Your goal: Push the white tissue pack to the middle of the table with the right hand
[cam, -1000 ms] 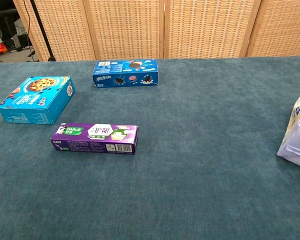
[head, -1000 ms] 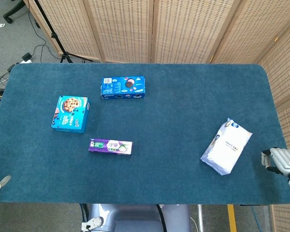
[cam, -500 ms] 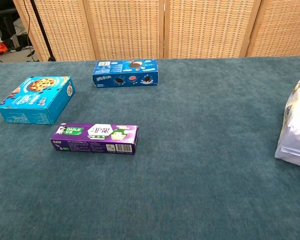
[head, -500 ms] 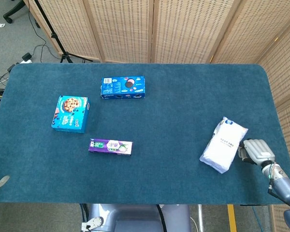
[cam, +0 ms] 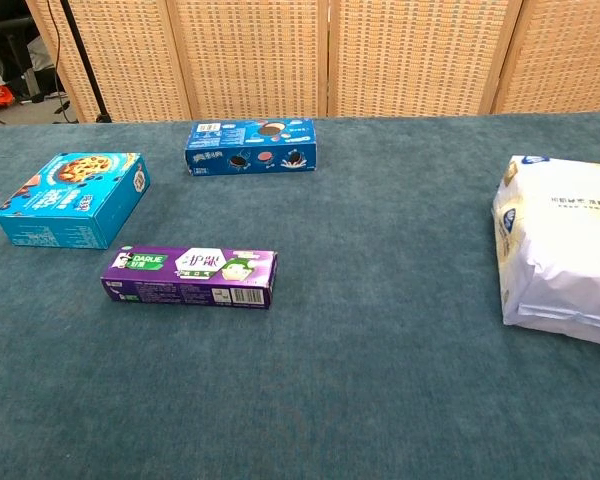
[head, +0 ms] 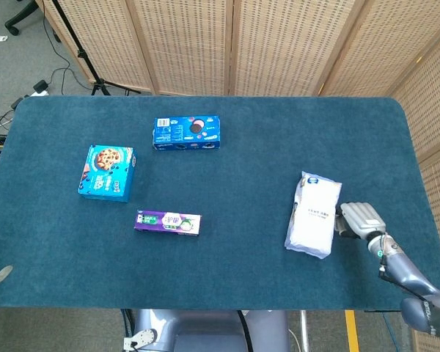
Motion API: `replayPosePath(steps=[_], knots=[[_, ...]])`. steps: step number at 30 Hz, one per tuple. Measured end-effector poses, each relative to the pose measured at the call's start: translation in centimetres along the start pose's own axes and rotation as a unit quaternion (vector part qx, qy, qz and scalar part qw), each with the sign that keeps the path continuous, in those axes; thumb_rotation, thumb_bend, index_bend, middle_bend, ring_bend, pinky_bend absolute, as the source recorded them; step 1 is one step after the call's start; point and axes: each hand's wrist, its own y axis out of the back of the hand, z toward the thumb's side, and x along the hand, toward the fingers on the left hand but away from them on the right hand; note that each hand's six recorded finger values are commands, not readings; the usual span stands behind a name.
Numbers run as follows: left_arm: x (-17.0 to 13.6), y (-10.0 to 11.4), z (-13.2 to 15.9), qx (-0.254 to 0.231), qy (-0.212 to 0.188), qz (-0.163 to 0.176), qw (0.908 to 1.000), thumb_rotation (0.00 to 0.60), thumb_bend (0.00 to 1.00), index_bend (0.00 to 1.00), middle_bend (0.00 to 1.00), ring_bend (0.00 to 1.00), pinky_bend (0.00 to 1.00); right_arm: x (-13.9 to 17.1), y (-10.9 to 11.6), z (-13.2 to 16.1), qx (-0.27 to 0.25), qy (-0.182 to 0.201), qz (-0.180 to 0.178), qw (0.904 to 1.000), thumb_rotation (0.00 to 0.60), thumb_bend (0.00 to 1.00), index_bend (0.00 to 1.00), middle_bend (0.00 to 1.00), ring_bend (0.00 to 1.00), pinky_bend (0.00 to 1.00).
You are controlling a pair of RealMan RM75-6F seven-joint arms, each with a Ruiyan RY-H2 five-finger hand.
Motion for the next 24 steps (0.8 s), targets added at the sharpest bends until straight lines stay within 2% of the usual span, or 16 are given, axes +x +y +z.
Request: replayPosePath(steps=[5,18,24], knots=[[0.2,0.1,-0.2,-0.003,0.003,-0.001,1.0000,0.600,0.00,0.00,0.00,0.00,0.00,-1.5,0.2,2.4,-0.028,0.005,0.007,0.9996,0.600,0.76,0.62,0.52,0.34,0.39],[0.5,0.0,-0.4,-0.006,0.010,-0.005,0.9999,0.600,0.00,0.00,0.00,0.00,0.00,-4.8,0.5,8.7,-0.059,0.022,0.020,0.9978,0.600,0.76,0.62,0.53,0.35,0.39],[0.6,0.0,-0.6,-0.007,0.013,-0.007,0.9999,0.600,0.00,0.00,0.00,0.00,0.00,-5.5,1.6,11.6,-0.055,0.034,0.006,0.9979,0.600,0.76,0.62,0.53,0.35,0.39]])
